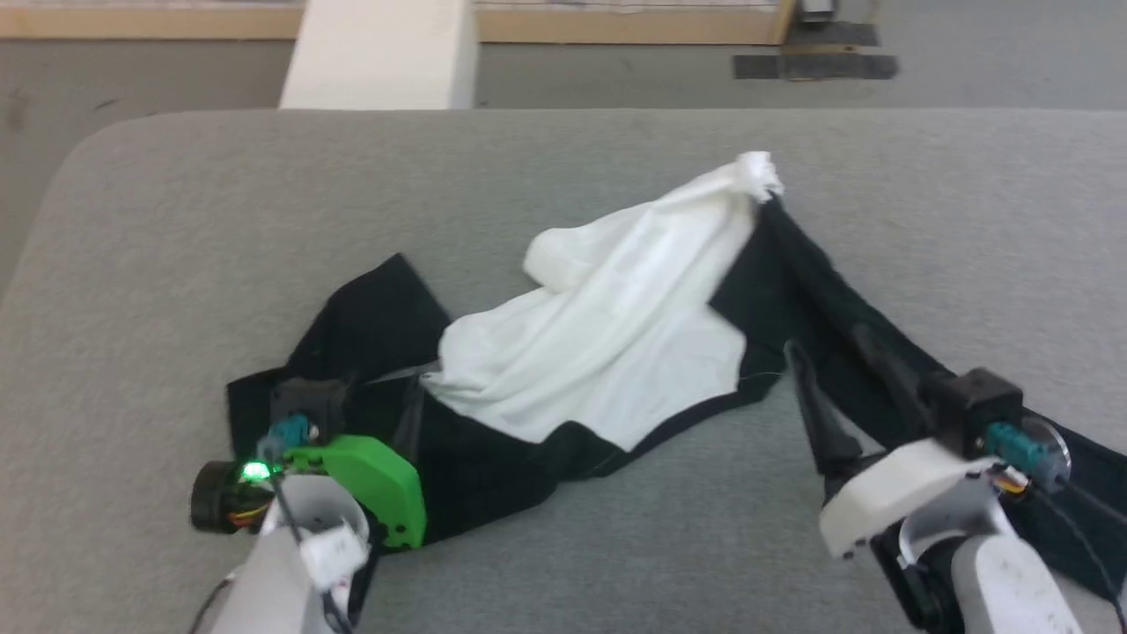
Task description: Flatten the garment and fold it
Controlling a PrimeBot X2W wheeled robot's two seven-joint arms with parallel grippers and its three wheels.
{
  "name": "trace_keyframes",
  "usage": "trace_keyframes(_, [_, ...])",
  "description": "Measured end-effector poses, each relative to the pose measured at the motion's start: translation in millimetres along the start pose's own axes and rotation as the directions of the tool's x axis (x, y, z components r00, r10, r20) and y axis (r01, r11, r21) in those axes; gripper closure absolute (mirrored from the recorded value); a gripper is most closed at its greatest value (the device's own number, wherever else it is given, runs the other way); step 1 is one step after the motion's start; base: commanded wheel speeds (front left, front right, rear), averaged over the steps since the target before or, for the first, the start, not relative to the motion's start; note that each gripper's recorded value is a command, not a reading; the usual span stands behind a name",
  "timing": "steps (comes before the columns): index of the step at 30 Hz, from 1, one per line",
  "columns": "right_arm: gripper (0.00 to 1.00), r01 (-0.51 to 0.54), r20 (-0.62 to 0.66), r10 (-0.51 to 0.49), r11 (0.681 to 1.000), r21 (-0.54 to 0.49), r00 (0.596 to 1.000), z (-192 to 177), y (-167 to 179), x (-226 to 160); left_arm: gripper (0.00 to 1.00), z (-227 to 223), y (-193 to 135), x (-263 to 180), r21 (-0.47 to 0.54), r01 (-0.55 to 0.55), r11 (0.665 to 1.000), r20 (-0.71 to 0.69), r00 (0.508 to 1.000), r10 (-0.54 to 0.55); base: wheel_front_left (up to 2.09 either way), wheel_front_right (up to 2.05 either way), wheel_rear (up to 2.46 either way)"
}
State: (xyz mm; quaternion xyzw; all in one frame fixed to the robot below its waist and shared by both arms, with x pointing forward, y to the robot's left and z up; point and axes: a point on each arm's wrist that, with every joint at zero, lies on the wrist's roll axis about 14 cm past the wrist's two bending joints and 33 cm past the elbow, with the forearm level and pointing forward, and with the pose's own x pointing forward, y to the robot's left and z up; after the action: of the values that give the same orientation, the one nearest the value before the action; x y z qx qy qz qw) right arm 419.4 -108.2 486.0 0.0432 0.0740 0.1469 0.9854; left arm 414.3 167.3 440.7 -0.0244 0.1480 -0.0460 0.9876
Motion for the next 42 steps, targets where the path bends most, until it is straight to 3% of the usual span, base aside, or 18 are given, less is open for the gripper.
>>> trace_keyframes(4, [0.0,0.025,-0.002,-0.025,1.0,0.008,1.0,2,-4,-12,0.0,-41,11,5,0.082,-0.024,0.996,-0.266,0.963,0.045,0.0,0.0,0.0])
trace_keyframes(10, [0.0,0.045,-0.005,-0.045,0.999,0.018,0.999,2,-9,-16,0.0,-60,19,11,0.128,-0.023,0.992,-0.47,0.879,0.081,0.0,0.0,0.0])
trace_keyframes(11, [0.0,0.044,-0.009,-0.043,0.999,0.021,0.999,1,-8,-15,0.63,-63,18,12,0.129,-0.015,0.992,-0.502,0.861,0.078,0.0,0.0,0.0])
trace_keyframes(12, [0.0,0.042,-0.013,-0.042,0.999,0.024,0.999,-1,-8,-15,1.0,-65,19,12,0.13,-0.009,0.992,-0.525,0.848,0.076,0.0,0.0,0.0])
trace_keyframes(17, [0.0,0.038,-0.039,-0.037,0.998,0.044,0.999,-11,-6,-11,1.0,-58,36,23,0.145,-0.014,0.989,-0.519,0.85,0.088,0.0,0.0,0.0])
trace_keyframes(23, [0.0,0.08,-0.094,-0.076,0.996,0.043,0.993,-26,-22,-8,1.0,-29,96,38,0.232,-0.135,0.963,-0.42,0.88,0.224,0.0,0.0,0.0])
trace_keyframes(26, [0.0,0.121,-0.166,-0.114,0.992,0.028,0.98,-42,-35,-10,1.0,-10,108,49,0.23,-0.174,0.958,-0.34,0.908,0.246,0.0,0.0,0.0])
trace_keyframes(27, [0.0,0.136,-0.203,-0.13,0.99,0.02,0.971,-50,-41,-11,0.0,-5,108,53,0.212,-0.181,0.96,-0.317,0.917,0.243,0.0,0.0,0.0])
trace_keyframes(35, [0.0,0.321,-0.402,-0.33,0.943,-0.091,0.854,-79,-107,-39,0.0,20,86,60,0.046,-0.212,0.976,-0.062,0.975,0.215,0.0,0.0,0.0])
trace_keyframes(39, [0.0,0.345,-0.504,-0.358,0.931,-0.123,0.786,-96,-115,-52,0.0,33,78,43,-0.059,-0.233,0.971,0.12,0.964,0.239,0.0,0.0,0.0])
trace_keyframes(42, [0.0,0.359,-0.579,-0.373,0.922,-0.144,0.725,-111,-121,-61,0.0,29,73,28,-0.112,-0.251,0.962,0.175,0.948,0.267,0.0,0.0,0.0])
